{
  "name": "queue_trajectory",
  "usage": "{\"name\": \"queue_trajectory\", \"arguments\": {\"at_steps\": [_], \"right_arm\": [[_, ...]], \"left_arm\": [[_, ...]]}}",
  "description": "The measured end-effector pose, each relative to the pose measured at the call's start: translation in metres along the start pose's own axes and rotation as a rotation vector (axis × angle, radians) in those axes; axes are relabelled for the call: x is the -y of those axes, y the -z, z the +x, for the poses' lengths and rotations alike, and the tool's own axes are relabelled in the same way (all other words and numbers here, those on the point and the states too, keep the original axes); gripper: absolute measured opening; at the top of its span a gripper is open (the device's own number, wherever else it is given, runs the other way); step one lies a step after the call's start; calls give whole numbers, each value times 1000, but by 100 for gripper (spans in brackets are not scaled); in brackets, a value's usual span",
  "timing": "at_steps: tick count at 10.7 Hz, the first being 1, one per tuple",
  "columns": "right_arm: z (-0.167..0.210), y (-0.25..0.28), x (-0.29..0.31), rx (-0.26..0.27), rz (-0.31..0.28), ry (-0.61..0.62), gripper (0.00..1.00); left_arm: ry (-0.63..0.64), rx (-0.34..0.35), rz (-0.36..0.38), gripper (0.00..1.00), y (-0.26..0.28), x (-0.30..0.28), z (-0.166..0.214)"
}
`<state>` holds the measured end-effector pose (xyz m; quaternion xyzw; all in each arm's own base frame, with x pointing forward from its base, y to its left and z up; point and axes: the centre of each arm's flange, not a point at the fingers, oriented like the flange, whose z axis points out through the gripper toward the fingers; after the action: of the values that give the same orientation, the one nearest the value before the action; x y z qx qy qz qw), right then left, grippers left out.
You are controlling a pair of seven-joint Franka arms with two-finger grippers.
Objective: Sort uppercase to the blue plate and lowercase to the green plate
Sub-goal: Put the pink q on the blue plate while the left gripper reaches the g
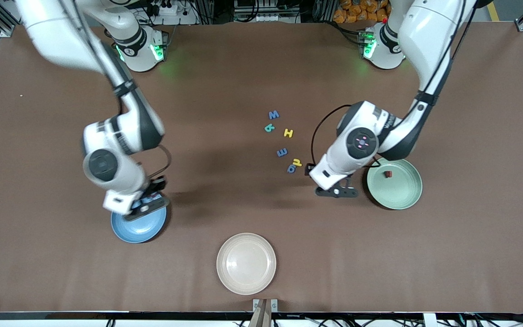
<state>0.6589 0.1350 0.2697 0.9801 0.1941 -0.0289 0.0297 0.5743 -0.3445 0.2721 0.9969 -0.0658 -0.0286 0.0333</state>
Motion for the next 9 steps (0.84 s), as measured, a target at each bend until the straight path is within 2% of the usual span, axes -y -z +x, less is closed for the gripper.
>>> {"name": "queue_trajectory", "arguments": {"at_steps": [3, 6, 9], "right_arm": [[3, -55, -33, -44, 15, -58, 36], [3, -66, -41, -48, 37, -91, 37], [5, -53, -56, -75, 43, -124, 69]], "left_arm": [[-216, -71, 20, 85, -10, -31, -8], [-347, -134, 10, 86, -29, -59, -23], [-398, -146, -4, 84, -60, -75, -34]]}}
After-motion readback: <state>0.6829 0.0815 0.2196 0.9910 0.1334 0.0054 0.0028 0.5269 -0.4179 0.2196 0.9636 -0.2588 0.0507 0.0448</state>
